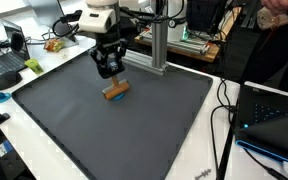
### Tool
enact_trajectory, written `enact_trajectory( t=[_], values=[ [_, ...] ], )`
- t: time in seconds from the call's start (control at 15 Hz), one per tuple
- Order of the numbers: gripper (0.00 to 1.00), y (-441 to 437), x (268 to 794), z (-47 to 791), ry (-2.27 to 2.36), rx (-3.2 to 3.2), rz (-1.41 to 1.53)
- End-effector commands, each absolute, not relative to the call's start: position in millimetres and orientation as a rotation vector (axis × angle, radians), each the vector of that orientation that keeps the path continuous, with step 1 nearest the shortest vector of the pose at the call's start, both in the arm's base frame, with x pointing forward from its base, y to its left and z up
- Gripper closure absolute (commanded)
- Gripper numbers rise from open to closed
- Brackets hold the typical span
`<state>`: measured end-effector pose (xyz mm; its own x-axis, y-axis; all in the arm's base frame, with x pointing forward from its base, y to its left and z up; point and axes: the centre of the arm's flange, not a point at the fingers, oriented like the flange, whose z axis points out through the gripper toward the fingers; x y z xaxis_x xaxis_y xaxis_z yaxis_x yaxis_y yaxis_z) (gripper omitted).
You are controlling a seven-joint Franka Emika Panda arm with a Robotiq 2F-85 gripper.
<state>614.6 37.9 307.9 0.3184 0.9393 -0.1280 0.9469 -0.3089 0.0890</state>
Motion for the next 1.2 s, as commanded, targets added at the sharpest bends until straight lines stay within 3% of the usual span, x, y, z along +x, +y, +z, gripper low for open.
enact_trajectory(
  t=[0.0, 1.13],
  values=[
    [0.78, 16.6, 617.6, 276.3, 1.74, 2.408, -0.175],
    [0.78, 13.2, 618.1, 272.5, 1.77, 2.367, -0.242]
  ],
)
